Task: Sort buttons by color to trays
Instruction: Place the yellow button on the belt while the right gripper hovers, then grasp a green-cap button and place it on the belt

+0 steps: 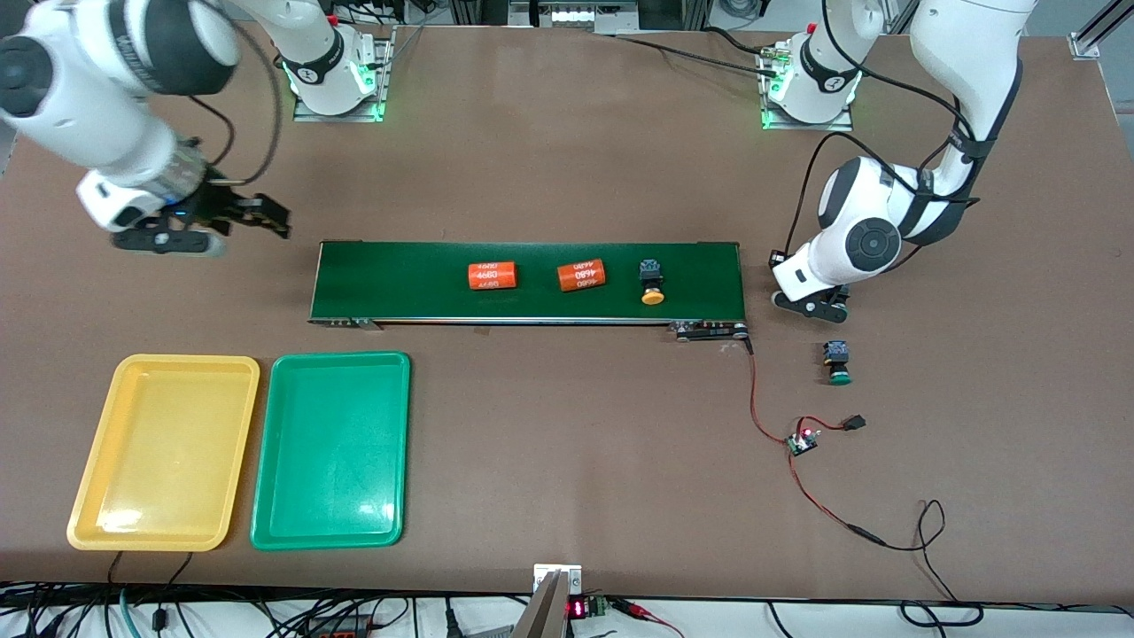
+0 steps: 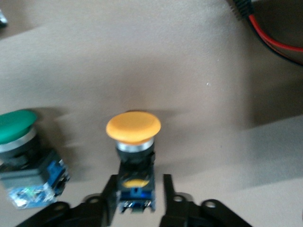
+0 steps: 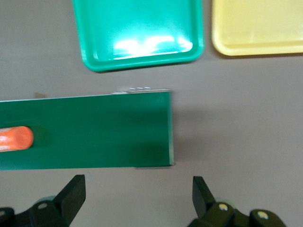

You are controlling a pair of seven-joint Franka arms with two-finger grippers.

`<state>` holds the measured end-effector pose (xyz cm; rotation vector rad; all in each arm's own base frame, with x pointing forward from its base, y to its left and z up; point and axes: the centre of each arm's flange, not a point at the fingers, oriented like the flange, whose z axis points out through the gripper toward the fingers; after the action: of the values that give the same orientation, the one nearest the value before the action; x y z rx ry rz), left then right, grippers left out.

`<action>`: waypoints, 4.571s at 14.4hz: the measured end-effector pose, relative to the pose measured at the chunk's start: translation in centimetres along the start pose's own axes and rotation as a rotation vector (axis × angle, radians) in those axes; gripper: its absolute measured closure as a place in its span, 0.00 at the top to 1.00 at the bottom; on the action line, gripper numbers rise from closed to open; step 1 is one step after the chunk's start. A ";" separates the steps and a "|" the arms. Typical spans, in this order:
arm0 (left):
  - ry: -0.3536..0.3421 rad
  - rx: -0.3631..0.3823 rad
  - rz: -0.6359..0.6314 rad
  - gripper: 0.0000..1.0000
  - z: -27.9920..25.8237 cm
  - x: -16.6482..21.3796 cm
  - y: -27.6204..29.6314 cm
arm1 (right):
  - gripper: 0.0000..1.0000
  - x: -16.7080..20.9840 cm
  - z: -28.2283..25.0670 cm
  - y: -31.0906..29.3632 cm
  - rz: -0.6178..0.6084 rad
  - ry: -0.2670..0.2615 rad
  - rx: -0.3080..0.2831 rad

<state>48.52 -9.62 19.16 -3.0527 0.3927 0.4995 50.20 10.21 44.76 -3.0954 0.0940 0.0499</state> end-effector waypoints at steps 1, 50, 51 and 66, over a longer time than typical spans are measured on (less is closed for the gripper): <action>-0.014 0.004 -0.003 0.33 -1.3 0.1 -0.2 | 1.00 -0.2 0.4 -2.2 0.003 0.015 0.003; 0.180 0.011 -0.204 0.41 -1.4 9.9 -9.9 | 1.00 0.2 5.5 -8.6 0.060 0.009 0.039; 0.164 0.012 -0.203 0.41 -1.7 9.8 -9.8 | 1.00 0.2 5.6 -8.6 0.060 0.006 0.037; 0.029 -0.148 -0.247 0.41 -7.8 5.5 15.1 | 1.00 2.0 5.6 -4.0 0.150 -0.012 0.031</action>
<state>52.24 -26.08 25.08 -3.1893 -0.0240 0.4917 52.24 14.33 39.27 -3.0501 0.3235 0.0708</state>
